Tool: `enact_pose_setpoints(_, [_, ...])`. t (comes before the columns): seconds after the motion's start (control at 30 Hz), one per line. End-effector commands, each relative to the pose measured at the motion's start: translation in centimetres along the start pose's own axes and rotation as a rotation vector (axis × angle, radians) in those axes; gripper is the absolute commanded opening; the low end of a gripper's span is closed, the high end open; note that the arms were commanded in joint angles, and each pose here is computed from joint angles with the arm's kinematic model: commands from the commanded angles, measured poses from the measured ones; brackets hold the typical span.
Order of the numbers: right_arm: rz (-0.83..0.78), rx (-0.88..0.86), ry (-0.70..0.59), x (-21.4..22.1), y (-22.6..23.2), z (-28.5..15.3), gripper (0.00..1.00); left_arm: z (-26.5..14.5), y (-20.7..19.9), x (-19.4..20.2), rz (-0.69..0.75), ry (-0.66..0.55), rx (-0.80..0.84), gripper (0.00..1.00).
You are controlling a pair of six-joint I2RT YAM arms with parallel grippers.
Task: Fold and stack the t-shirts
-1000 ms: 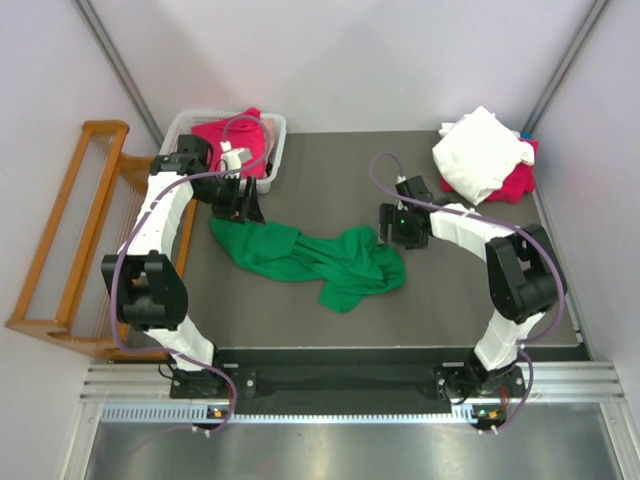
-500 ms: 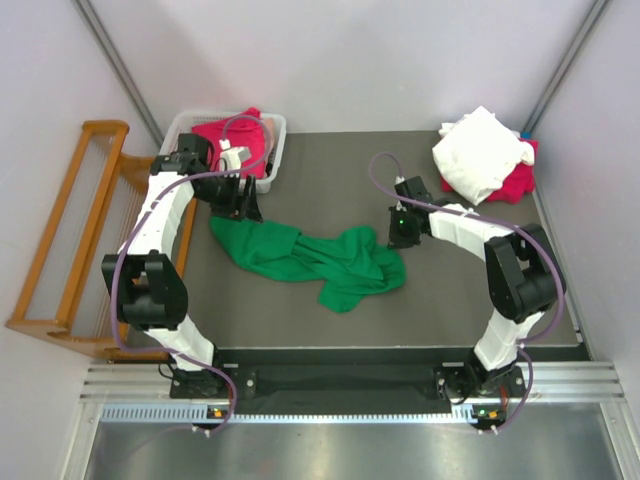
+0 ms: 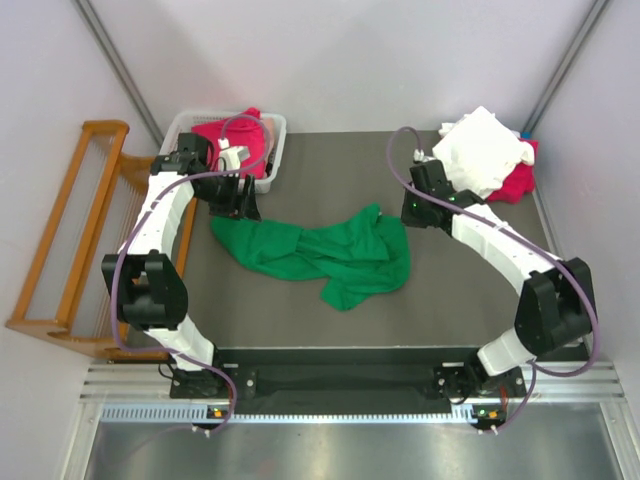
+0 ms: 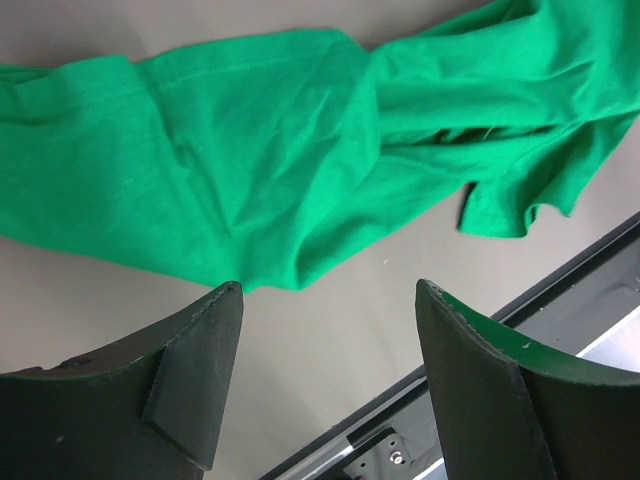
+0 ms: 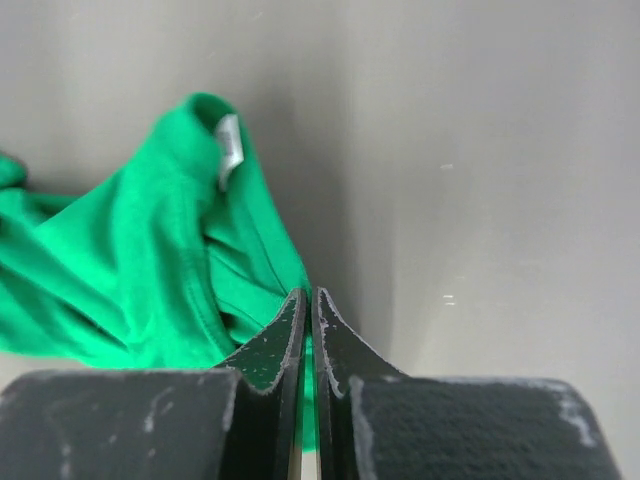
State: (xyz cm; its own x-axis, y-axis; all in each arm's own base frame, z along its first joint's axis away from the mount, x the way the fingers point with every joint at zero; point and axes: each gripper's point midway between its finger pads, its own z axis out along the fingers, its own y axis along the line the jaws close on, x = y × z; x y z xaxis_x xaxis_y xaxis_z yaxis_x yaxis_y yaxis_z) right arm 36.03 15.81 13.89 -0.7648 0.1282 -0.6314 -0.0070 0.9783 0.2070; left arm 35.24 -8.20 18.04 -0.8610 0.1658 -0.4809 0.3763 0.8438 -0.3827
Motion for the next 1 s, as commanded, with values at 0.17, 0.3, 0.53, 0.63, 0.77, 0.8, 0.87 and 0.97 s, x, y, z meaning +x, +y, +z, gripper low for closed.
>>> enact_pose_setpoints(0.17, [-0.013, 0.226, -0.387, -9.6, -3.4, -7.9, 0.00, -0.1, 0.0, -1.7, 0.019, -0.055, 0.002, 0.74])
enact_pose_setpoints(0.3, [-0.025, 0.204, -0.344, -8.4, -3.1, -7.1, 0.00, 0.0, -0.4, -2.4, -0.003, -0.081, 0.023, 0.74])
enact_pose_setpoints(0.53, [-0.006, 0.153, -0.262, -5.4, -2.6, -4.6, 0.00, 6.1, -3.3, 0.9, 0.115, 0.170, -0.056, 0.75])
enact_pose_setpoints(0.63, [-0.008, 0.139, -0.248, -5.1, -2.2, -4.4, 0.00, 9.2, -3.2, 2.0, 0.147, 0.256, -0.107, 0.74])
enact_pose_setpoints(0.77, [-0.015, 0.125, -0.244, -4.9, -1.6, -4.5, 0.00, 11.0, -1.8, -1.0, 0.104, 0.220, -0.118, 0.73])
enact_pose_setpoints(0.8, [-0.016, 0.124, -0.244, -4.8, -1.6, -4.5, 0.00, 12.0, -1.2, -0.9, 0.076, 0.241, -0.108, 0.73])
enact_pose_setpoints(0.87, [-0.023, 0.124, -0.241, -4.6, -1.6, -4.6, 0.00, 12.2, -1.0, -2.5, 0.054, 0.219, -0.084, 0.72])
enact_pose_setpoints(0.97, [-0.030, 0.123, -0.233, -4.2, -1.6, -4.7, 0.00, 13.0, -1.0, -3.4, 0.034, 0.218, -0.063, 0.70])
